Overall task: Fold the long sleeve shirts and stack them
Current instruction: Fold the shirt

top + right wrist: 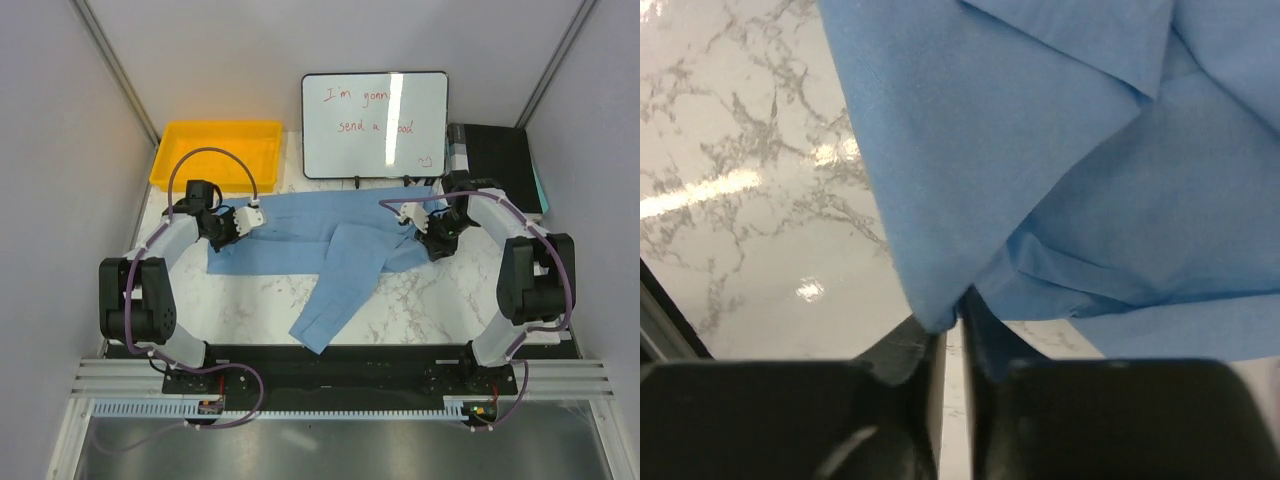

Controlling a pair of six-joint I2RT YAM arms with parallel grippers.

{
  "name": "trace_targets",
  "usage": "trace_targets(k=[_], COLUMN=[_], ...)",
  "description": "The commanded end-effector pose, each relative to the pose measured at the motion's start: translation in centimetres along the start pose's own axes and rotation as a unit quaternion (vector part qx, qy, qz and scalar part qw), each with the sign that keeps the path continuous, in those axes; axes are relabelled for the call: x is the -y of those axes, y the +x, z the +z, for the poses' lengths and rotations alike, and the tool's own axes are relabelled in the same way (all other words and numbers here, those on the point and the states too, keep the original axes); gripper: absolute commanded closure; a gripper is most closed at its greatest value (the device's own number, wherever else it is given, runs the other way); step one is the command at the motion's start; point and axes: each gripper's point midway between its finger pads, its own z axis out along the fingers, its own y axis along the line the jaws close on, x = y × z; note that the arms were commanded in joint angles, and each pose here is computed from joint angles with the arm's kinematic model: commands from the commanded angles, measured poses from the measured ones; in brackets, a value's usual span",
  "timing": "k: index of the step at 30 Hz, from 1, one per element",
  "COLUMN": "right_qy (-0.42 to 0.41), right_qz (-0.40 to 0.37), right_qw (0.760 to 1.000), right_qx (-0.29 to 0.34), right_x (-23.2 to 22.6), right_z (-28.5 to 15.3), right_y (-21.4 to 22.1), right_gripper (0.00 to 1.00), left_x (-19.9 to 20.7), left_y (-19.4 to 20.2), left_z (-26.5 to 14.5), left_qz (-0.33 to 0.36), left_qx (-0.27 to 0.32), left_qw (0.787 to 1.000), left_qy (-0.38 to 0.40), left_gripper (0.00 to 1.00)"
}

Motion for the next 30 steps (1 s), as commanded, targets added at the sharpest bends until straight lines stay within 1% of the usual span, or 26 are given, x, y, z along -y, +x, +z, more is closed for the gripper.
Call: trace_targets(k=[1,2,3,6,9,10,12,13,14,16,17,18,20,21,23,24,27,29,30], right_qy=[0.027,0.024,0.021,-0.002,-0.021,-0.019,-0.03,-0.036,-0.037,-0.043,-0.052,-0.058,-0.073,-0.073,-0.072,-0.072,-0.092,-0.114,-0.123], right_qz=[0.02,0.024,0.023,0.031,0.031,0.046,0.058,0.067,0.074,0.091,0.1,0.104,0.109,0.112,0.119,0.127,0.166,0.191,0.2], right_qw=[0.999,0.999,0.999,0.999,0.999,0.998,0.997,0.997,0.996,0.995,0.993,0.993,0.991,0.99,0.99,0.989,0.982,0.975,0.971], right_qx=[0.003,-0.003,-0.005,-0.021,-0.04,-0.039,-0.035,-0.023,-0.019,-0.013,-0.017,-0.021,-0.038,-0.041,-0.035,-0.031,0.008,0.023,0.036], right_x=[1.9,1.8,1.7,1.2,0.9,1.3,1.6,1.7,2.3,2.7,2.8,2.7,2.2,2.1,2.2,2.4,2.9,3.0,3.0], right_z=[-0.1,-0.4,-0.7,-1.5,-1.5,-1.8,-1.8,-1.6,-1.6,-1.5,-1.3,-1.2,-1.0,-1.1,-1.4,-1.6,-1.9,-2.2,-2.2], right_y=[0.1,0.5,0.8,2.2,2.9,3.6,3.3,2.7,2.2,1.4,1.4,1.4,2.2,2.5,2.5,2.3,0.2,-0.9,-1.5], right_gripper=[0.97,1.0,1.0,1.0,1.0,1.0,1.0,0.99,0.82,0.59,0.39,0.33,0.29,0.28,0.28,0.27,0.27,0.28,0.28], left_x=[-0.5,-0.5,-0.9,-1.2,-2.0,-2.2,-1.9,-1.7,-1.6,-1.6,-1.6,-1.5,-1.4,-1.2,-1.5,-1.3,-1.6,-1.9,-1.9], left_y=[0.4,0.3,1.2,1.9,2.6,2.5,2.9,2.9,2.8,2.8,2.9,3.0,3.3,3.4,3.1,2.8,1.6,0.6,-1.1], left_z=[-0.6,-0.8,-1.3,-1.7,-2.0,-2.0,-1.7,-1.6,-1.5,-1.4,-1.4,-1.4,-1.6,-1.7,-2.3,-2.4,-2.9,-3.4,-3.9], left_qz=[-0.009,-0.005,-0.013,-0.017,-0.029,-0.027,-0.03,-0.03,-0.032,-0.032,-0.034,-0.036,-0.032,-0.033,-0.032,-0.033,-0.046,-0.062,-0.081], left_qx=[-0.009,-0.007,-0.01,-0.016,-0.019,-0.017,-0.019,-0.017,-0.015,-0.014,-0.015,-0.02,-0.026,-0.028,-0.023,-0.016,0.003,0.019,0.052], left_qw=[1.0,1.0,0.999,0.999,0.999,0.999,0.999,0.999,0.999,0.999,0.999,0.999,0.999,0.999,0.999,0.999,0.999,0.998,0.995], left_qy=[-0.016,-0.019,-0.028,-0.033,-0.038,-0.038,-0.032,-0.029,-0.026,-0.024,-0.025,-0.024,-0.025,-0.022,-0.028,-0.025,-0.02,-0.017,-0.011], left_gripper=[0.98,0.98,0.98,0.98,0.98,0.98,0.98,0.98,0.98,0.97,0.94,0.91,0.85,0.79,0.75,0.7,0.64,0.63,0.62])
